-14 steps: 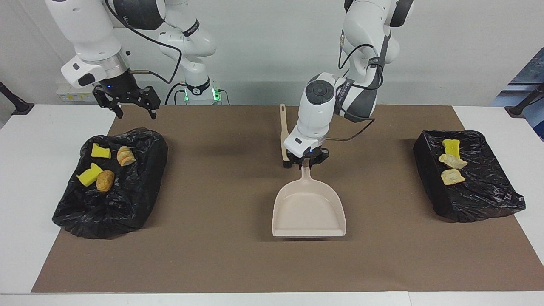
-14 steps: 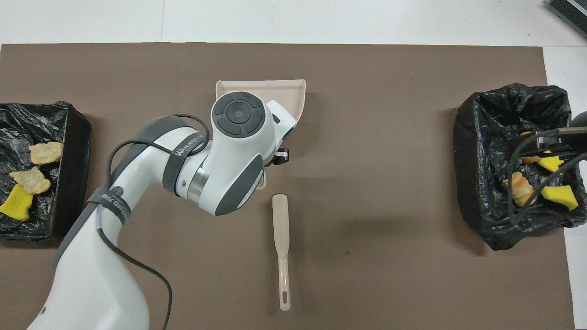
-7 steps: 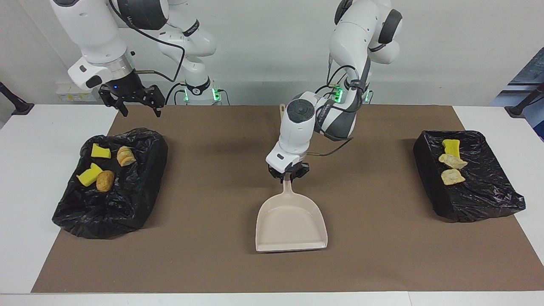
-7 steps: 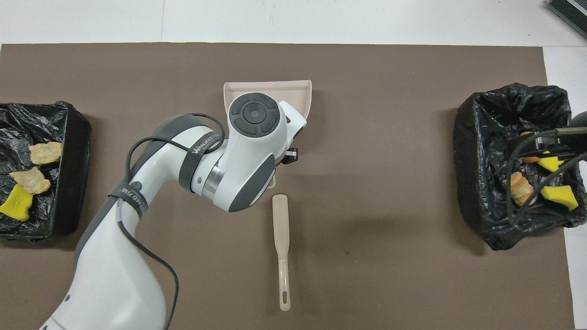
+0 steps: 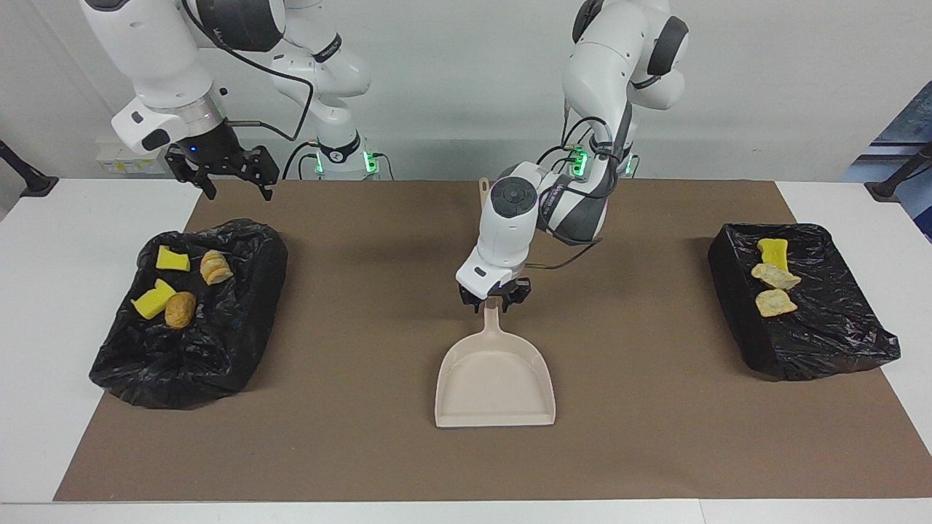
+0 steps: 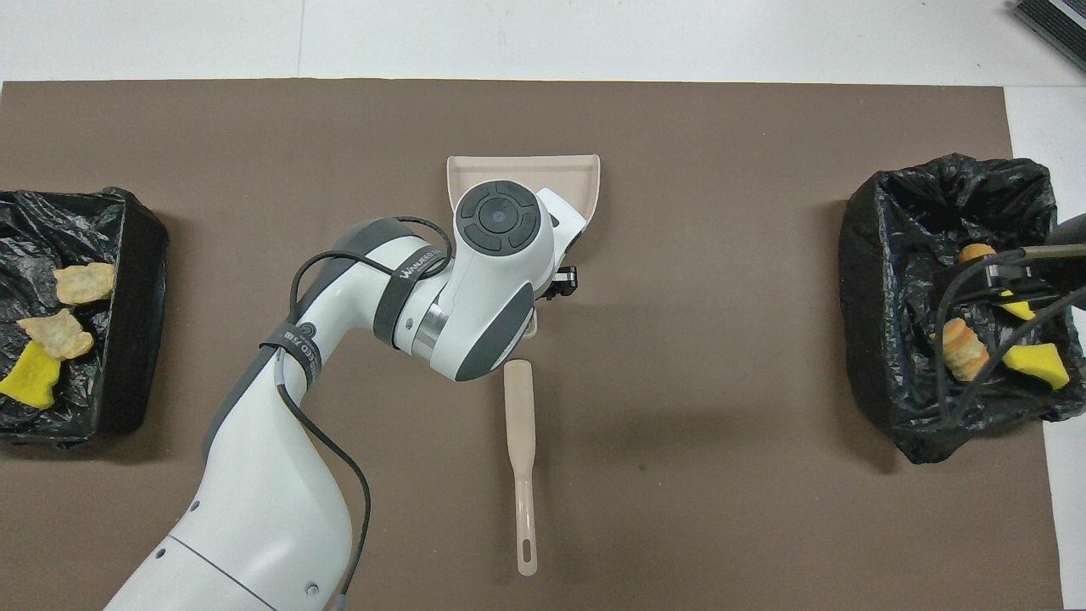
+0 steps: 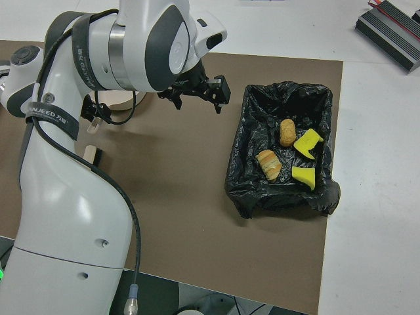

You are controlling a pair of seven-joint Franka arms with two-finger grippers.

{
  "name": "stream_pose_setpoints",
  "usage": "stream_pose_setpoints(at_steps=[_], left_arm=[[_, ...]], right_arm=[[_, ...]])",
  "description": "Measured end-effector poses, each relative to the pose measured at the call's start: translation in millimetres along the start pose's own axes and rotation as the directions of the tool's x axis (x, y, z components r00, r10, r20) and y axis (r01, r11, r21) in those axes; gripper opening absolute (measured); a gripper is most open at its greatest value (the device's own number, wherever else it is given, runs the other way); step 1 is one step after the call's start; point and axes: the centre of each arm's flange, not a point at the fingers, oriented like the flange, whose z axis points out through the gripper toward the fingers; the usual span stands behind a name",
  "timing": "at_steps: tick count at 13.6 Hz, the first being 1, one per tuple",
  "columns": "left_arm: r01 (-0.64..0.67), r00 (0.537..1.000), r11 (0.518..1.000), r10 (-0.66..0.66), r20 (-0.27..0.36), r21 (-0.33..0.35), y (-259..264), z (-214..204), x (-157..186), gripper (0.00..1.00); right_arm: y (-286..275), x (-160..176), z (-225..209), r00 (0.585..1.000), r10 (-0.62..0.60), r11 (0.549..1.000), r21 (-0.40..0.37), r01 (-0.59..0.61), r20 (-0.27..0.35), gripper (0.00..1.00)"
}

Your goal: Sweep and dump trash in bin

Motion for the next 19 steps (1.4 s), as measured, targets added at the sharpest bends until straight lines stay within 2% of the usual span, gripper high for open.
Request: stream_pose_setpoints(at_steps=[2, 5, 7, 10, 13, 17, 19], left_arm=[[-0.004, 1.0, 1.0, 0.004, -0.021, 0.001, -10, -20, -1, 1.0], [-0.069, 0.996, 0.997, 0.07, -0.053, 0.015, -60, -75, -13, 1.0], [-0.111, 0.991, 0.993, 0.113, -0.071, 0.03, -113, -120, -25, 1.0], [-0.138, 0.988, 0.989, 0.141, -0.055, 0.052, -194, -182, -45, 1.0], [-0.14, 0.987, 0.988, 0.144, -0.071, 0.059, -258, -231, -53, 1.0], [-0.189, 0.978, 0.979, 0.194, -0.073, 0.073, -326, -311, -61, 1.0], [-0.22, 0.973, 0.972, 0.224, -0.051, 0.076, -351, -349, -67, 1.0]], right_arm=[[0, 0, 0, 1.0, 0.0, 1.0, 0.0, 0.0, 0.0, 1.0], [0, 0, 0, 1.0, 0.0, 1.0, 0.0, 0.0, 0.0, 1.0], [0, 0, 0, 1.0, 0.0, 1.0, 0.0, 0.0, 0.0, 1.0], [0, 0, 0, 1.0, 0.0, 1.0, 0.0, 0.0, 0.0, 1.0], [0, 0, 0, 1.0, 0.0, 1.0, 0.0, 0.0, 0.0, 1.0], [0, 0, 0, 1.0, 0.0, 1.0, 0.0, 0.0, 0.0, 1.0], [0, 0, 0, 1.0, 0.0, 1.0, 0.0, 0.0, 0.0, 1.0]])
